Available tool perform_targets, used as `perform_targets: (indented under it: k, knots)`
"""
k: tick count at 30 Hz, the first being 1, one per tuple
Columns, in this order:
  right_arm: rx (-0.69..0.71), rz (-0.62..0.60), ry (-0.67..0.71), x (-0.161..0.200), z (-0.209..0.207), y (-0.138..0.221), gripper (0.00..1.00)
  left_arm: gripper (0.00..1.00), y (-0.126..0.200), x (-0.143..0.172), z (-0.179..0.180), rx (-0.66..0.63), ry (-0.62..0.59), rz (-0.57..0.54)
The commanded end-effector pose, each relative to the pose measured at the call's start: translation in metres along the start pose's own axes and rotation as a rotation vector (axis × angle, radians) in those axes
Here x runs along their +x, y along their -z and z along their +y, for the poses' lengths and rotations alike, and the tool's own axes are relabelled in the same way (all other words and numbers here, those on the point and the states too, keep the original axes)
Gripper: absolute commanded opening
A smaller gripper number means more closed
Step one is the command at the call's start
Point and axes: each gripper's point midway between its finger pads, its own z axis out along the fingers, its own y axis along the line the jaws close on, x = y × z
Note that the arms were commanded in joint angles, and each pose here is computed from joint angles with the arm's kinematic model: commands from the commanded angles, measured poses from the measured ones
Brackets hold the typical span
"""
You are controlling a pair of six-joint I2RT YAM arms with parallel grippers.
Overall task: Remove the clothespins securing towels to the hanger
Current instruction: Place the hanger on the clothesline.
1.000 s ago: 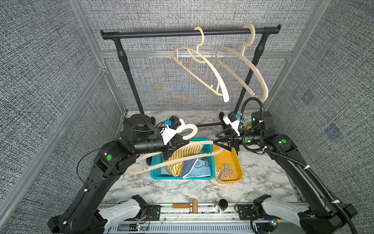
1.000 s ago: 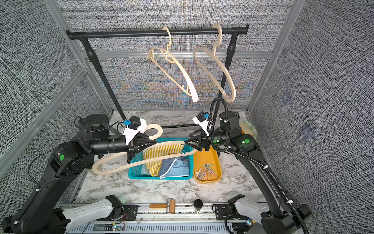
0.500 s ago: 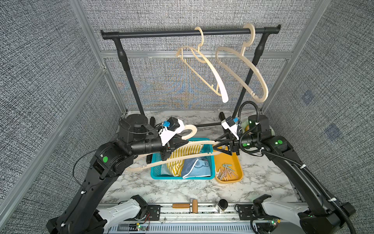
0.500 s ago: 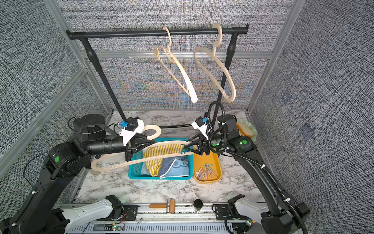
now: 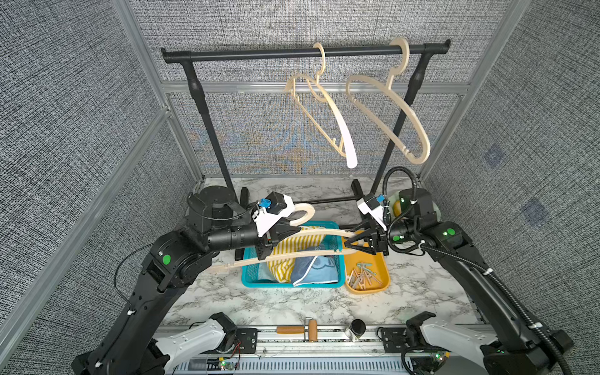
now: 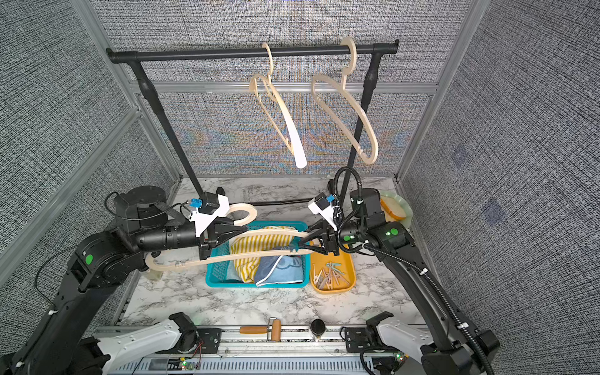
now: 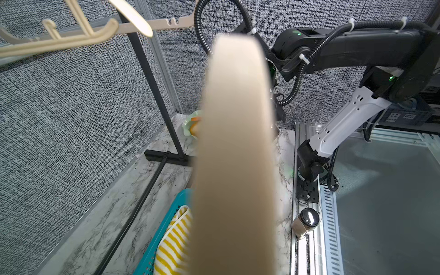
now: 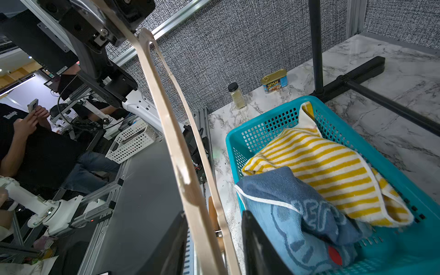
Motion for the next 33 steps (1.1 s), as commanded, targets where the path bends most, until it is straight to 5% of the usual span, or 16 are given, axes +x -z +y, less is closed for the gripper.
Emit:
perform_targets:
  k: [1, 13, 18, 26, 31, 33]
  knots:
    - [-0.099, -0.006, 0.019, 0.001, 0.017, 0.001, 0.41, 0.0, 0.0, -0.002, -0.001, 0.01, -0.046, -0.012]
    - [-0.167, -0.012, 0.049, -0.001, 0.029, 0.003, 0.4, 0.0, 0.004, 0.005, -0.006, 0.015, -0.069, 0.012]
    - [-0.178, -0.012, 0.046, 0.0, 0.031, 0.003, 0.28, 0.0, 0.009, -0.001, -0.006, 0.004, -0.07, -0.005]
    - [-0.189, -0.007, 0.022, 0.002, 0.027, 0.0, 0.28, 0.0, 0.013, -0.014, -0.011, 0.024, -0.07, -0.045]
    - [-0.182, -0.022, 0.034, -0.003, 0.026, 0.001, 0.03, 0.0, 0.01, -0.014, -0.006, 0.011, -0.054, -0.042]
    - [-0.161, -0.034, 0.035, -0.006, 0.023, 0.001, 0.0, 0.0, 0.01, -0.015, -0.001, -0.018, -0.046, -0.04]
